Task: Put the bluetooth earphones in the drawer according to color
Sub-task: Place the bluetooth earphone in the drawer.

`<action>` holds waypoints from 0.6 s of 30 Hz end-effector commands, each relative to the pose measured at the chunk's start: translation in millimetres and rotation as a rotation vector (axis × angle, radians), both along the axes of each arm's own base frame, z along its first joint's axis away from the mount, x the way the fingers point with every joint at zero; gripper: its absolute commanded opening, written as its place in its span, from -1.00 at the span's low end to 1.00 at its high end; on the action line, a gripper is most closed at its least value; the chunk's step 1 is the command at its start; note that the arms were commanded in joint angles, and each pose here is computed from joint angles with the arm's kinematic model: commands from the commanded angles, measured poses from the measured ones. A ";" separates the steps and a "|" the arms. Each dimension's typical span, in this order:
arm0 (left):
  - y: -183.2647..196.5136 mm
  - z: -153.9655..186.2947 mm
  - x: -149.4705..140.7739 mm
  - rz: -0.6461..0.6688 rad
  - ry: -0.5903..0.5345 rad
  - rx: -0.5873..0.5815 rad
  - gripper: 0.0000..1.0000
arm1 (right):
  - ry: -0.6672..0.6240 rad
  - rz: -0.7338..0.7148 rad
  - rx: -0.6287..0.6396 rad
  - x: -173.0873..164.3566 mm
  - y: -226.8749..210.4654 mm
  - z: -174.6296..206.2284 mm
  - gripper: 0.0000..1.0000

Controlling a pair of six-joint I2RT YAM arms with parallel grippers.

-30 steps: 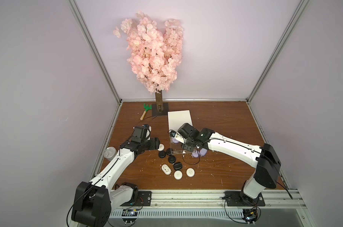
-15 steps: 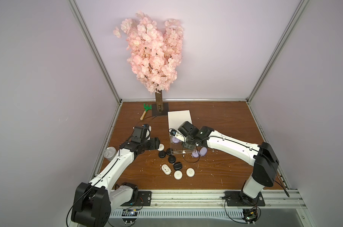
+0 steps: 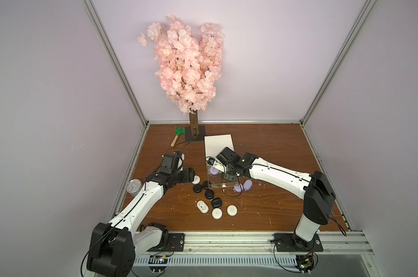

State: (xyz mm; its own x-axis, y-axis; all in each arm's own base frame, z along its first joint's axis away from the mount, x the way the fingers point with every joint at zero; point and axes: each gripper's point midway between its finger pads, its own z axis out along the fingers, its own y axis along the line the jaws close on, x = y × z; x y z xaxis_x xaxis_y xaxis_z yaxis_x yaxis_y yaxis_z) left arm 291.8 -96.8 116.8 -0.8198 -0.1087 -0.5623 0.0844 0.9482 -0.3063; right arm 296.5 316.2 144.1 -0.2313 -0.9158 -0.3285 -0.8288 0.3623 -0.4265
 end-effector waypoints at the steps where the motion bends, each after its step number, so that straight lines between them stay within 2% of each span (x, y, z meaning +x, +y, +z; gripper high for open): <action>1: 0.0 -2.3 -1.1 -0.012 0.000 0.003 0.69 | -0.055 -0.008 0.029 8.0 2.3 27.1 0.26; 5: 0.2 -2.3 -1.3 -0.011 0.001 0.004 0.69 | -0.102 -0.039 0.043 13.2 -0.8 45.4 0.31; 8: 1.1 -1.3 -1.0 -0.007 -0.004 0.005 0.69 | -0.209 -0.105 0.103 18.3 -7.8 85.3 0.31; 11: 1.3 -0.9 -0.9 -0.009 -0.006 0.008 0.68 | -0.337 -0.228 0.243 16.5 -29.5 135.1 0.28; 13: 1.3 -0.7 -1.0 -0.010 -0.008 0.009 0.69 | -0.382 -0.365 0.365 10.8 -53.8 158.5 0.31; 16: 1.7 -1.4 -0.4 -0.010 -0.006 0.012 0.69 | -0.335 -0.613 0.439 0.4 -95.8 159.1 0.36; 18: 1.9 -2.0 -0.4 -0.009 -0.004 0.014 0.68 | -0.229 -0.770 0.467 -6.0 -118.2 143.8 0.36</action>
